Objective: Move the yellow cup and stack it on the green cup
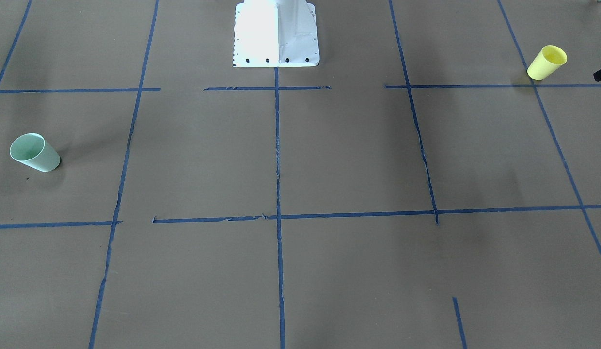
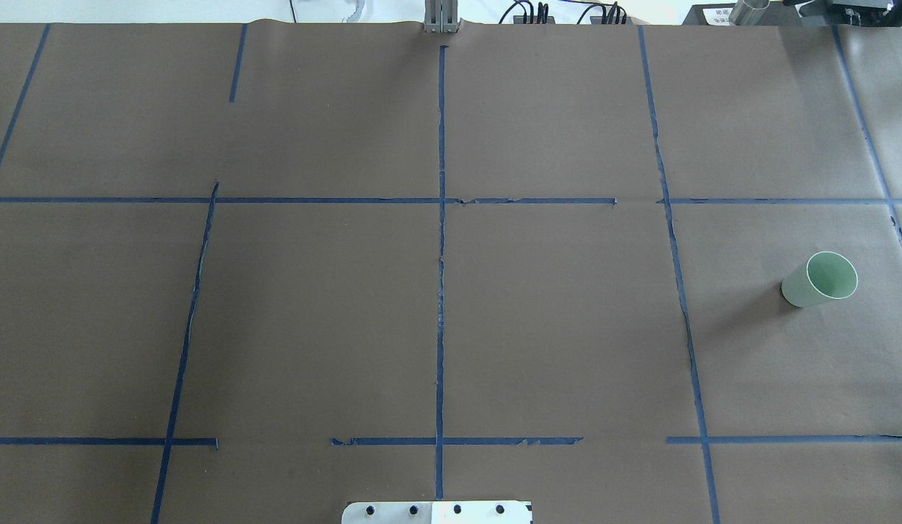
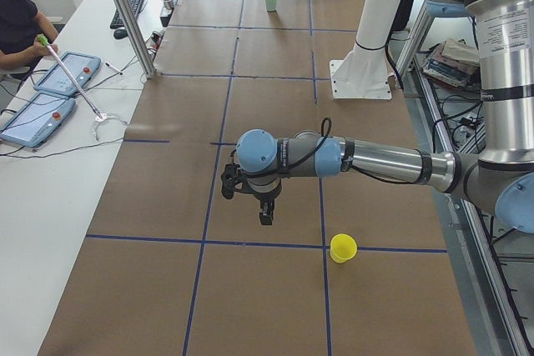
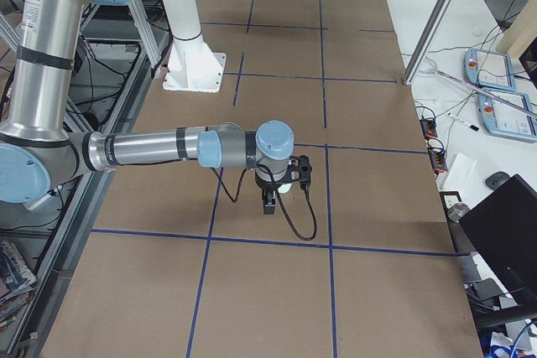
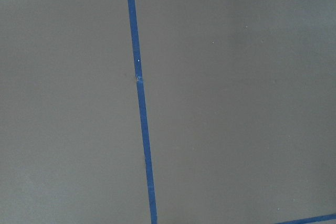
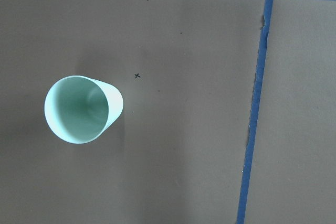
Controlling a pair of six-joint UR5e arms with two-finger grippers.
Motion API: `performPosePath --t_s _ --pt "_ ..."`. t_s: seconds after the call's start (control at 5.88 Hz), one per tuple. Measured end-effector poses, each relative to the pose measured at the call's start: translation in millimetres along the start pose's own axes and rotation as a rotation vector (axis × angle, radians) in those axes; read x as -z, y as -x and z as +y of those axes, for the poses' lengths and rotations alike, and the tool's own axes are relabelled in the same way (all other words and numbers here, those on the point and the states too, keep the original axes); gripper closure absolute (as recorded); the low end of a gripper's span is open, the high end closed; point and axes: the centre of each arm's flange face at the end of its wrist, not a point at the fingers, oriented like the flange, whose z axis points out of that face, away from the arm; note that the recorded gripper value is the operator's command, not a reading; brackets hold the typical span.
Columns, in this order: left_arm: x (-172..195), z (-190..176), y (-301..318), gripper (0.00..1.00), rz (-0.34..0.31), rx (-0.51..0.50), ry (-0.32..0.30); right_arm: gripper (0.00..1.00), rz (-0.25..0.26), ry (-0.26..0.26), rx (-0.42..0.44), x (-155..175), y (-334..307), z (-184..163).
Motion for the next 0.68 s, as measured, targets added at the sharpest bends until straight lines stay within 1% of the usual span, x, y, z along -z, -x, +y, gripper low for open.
performPosePath --t_s 0.17,0.34,0.68 --pt "-15.5 -3.9 -20.2 0.00 0.004 0.112 0.008 0.00 0.000 0.000 0.001 -0.1 0.9 -0.4" --pt "-29.9 -5.3 -35.1 0.00 -0.013 0.216 0.015 0.00 -0.002 0.002 0.002 -1.1 2.0 -0.7" --pt "-49.2 -7.9 -53.5 0.00 -0.095 0.373 -0.020 0.00 -0.002 0.015 -0.008 -5.6 2.7 0.6"
